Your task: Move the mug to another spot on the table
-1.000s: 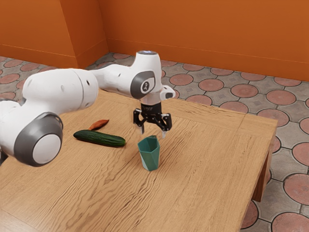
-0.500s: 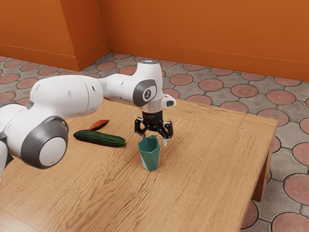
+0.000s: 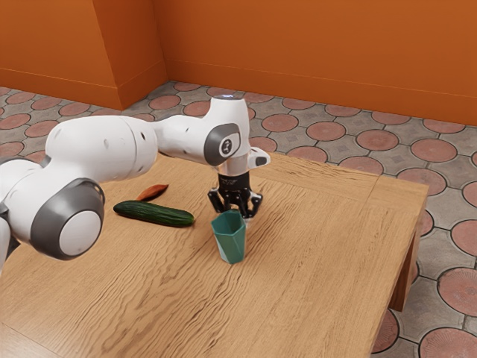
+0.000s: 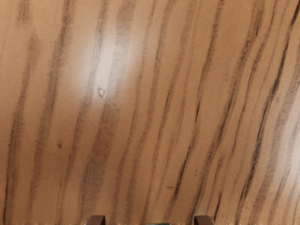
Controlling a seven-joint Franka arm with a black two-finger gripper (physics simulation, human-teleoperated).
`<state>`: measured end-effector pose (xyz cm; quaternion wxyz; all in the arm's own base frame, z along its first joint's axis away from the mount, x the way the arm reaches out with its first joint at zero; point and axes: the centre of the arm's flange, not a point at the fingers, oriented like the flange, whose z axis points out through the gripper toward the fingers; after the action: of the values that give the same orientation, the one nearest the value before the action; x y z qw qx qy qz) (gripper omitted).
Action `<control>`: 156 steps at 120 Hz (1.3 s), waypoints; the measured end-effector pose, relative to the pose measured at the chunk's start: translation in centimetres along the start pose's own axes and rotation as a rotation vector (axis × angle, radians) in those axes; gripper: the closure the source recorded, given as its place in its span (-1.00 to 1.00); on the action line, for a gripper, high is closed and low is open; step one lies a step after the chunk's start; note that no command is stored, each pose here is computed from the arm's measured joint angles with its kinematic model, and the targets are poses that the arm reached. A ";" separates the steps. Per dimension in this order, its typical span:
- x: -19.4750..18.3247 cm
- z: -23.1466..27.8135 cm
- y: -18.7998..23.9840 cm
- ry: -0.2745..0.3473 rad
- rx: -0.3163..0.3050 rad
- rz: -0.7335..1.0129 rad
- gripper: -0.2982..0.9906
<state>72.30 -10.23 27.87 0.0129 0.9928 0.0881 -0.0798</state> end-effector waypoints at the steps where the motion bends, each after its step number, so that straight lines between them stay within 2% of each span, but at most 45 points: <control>1: 0.0 0.0 0.0 0.000 0.000 0.000 0.29; 13: -0.1 -0.3 -0.1 -0.013 0.003 -0.002 0.35; 21: -0.4 -0.3 -0.3 -0.043 -0.002 -0.008 0.39; 43: -1.2 -2.4 -3.6 -0.195 -0.093 -0.057 0.49; 59: -2.0 -2.0 -6.1 -0.306 -0.101 -0.085 0.57; 73: -2.1 -1.8 -9.2 -0.367 -0.105 -0.121 0.58; 101: -0.7 -1.6 -12.7 -0.386 -0.115 -0.162 0.60; 156: 1.0 0.4 -13.9 -0.368 -0.118 -0.184 0.60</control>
<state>70.71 3.64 27.17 0.0796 0.9468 0.1792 -0.2553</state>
